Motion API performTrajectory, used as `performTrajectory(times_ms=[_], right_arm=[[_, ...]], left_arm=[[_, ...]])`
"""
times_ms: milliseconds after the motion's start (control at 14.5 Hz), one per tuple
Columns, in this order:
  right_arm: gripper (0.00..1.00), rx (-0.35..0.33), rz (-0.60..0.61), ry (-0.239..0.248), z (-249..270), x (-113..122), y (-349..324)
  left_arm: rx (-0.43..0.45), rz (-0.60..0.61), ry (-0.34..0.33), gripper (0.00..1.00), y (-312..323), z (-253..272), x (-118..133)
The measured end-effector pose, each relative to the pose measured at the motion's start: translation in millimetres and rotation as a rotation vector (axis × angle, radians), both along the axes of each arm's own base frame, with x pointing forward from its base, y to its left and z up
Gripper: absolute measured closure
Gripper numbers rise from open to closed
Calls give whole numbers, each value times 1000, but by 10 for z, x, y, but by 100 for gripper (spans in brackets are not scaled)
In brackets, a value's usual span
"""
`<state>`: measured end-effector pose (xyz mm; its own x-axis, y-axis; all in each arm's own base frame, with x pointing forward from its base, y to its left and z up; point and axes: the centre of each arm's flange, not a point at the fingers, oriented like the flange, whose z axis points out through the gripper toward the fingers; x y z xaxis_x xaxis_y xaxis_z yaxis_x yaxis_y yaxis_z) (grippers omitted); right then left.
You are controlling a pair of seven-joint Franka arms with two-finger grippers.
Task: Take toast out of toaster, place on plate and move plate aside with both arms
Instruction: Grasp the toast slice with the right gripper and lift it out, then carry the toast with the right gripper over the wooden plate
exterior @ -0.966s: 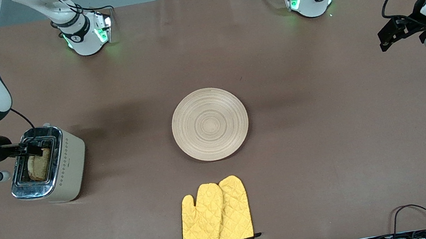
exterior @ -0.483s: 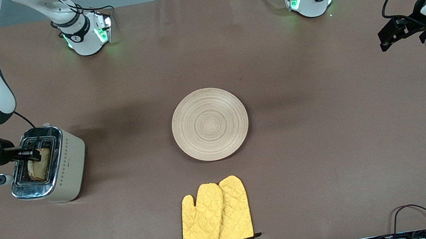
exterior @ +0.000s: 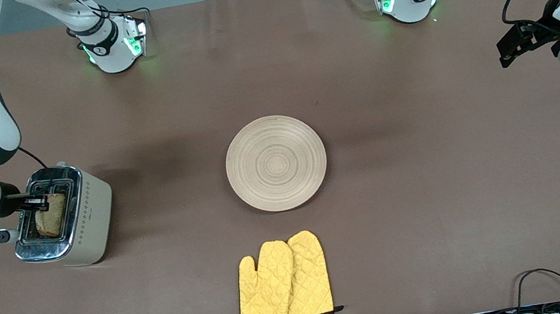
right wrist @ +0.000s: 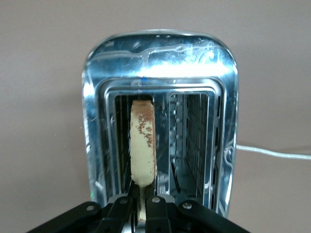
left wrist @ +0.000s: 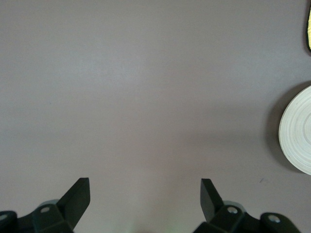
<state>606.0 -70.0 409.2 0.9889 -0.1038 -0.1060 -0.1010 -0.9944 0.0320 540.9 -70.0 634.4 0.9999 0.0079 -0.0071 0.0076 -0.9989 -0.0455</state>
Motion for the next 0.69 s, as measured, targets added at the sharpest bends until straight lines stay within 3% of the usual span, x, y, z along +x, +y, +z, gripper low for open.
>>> performTrajectory(times_ms=[414, 552, 690], right_arm=[[93, 6, 72, -35, 1533, -124, 756], [93, 26, 89, -37, 1563, -142, 1224], [93, 142, 85, -26, 1353, -109, 1591]], left_arm=[[0, 1, 0, 0, 7, 1, 0], [0, 2, 0, 0, 9, 1, 0], [0, 2, 1, 0, 9, 1, 0]])
